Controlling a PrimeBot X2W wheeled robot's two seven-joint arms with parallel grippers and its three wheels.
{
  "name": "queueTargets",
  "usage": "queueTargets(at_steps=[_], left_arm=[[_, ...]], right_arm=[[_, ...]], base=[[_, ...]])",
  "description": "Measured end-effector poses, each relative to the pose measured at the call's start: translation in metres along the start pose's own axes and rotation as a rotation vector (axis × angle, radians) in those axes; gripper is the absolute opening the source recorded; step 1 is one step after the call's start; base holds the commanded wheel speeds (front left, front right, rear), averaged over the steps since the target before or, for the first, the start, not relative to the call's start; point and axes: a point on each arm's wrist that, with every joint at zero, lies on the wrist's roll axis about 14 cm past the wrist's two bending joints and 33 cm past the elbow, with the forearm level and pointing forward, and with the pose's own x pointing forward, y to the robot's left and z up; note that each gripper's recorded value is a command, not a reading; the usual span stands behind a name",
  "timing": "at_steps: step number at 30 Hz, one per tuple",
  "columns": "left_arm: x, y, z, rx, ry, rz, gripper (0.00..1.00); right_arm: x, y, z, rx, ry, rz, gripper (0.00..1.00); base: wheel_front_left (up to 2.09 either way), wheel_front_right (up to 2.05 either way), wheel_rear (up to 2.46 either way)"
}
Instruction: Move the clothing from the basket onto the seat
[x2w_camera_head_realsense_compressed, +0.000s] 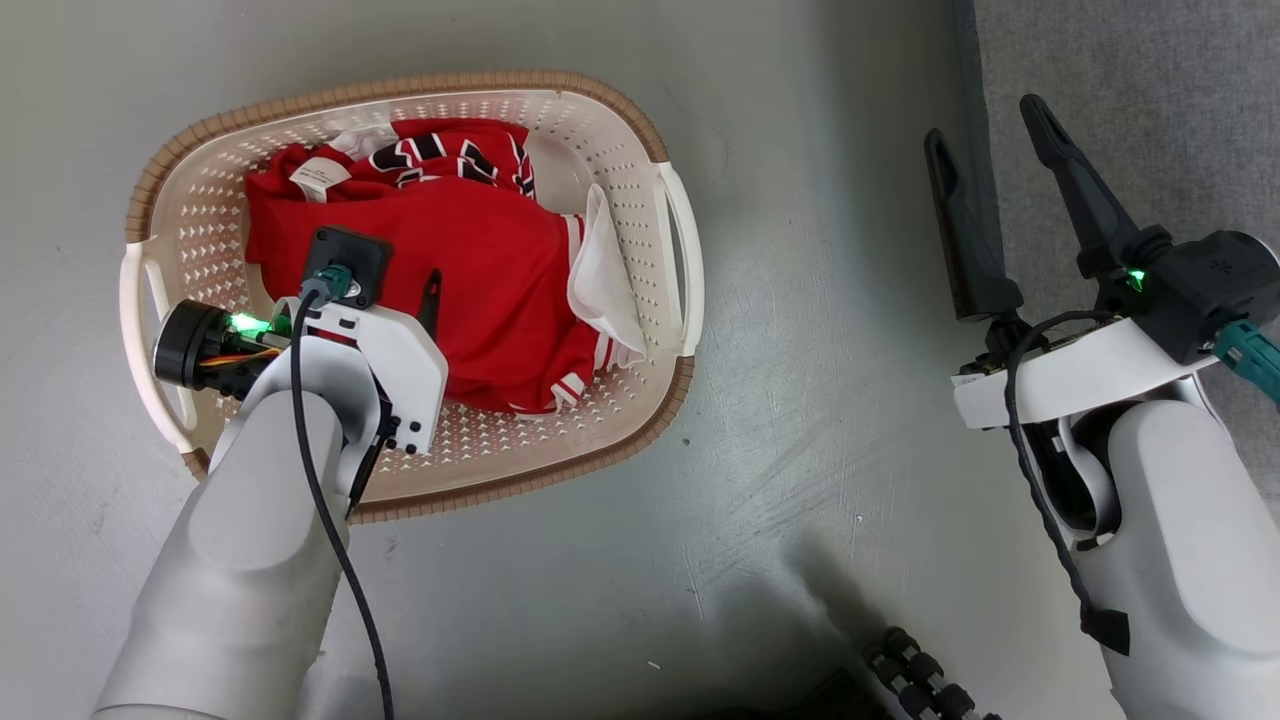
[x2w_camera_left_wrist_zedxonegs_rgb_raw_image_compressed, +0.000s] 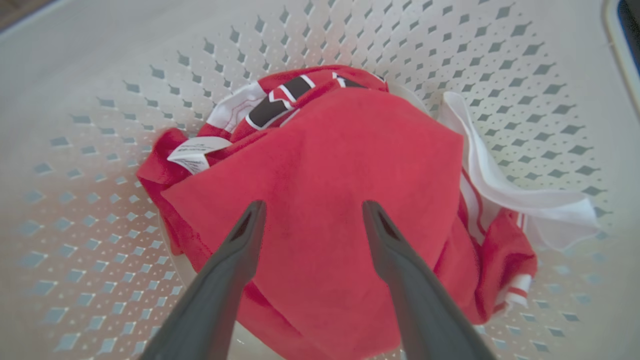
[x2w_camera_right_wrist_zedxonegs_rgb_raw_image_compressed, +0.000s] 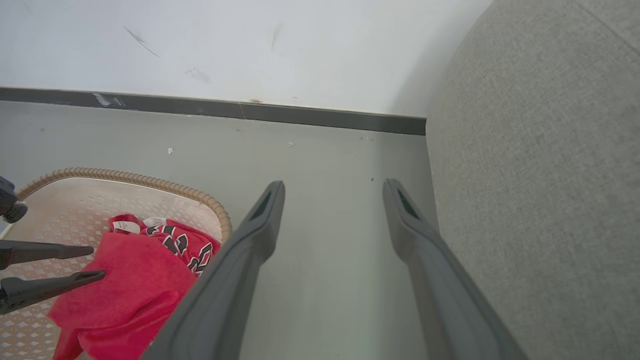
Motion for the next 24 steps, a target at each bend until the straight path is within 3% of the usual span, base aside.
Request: queueTargets(at_steps=[24], left_arm=[[0.020,-0.001,-0.019,-0.022,0.045,-0.010,1.00]], right_arm=[[-0.003,-0.005,-0.017,-0.004,0.040,-0.013,1.00]], base=[[0.00,0.00,0.00]])
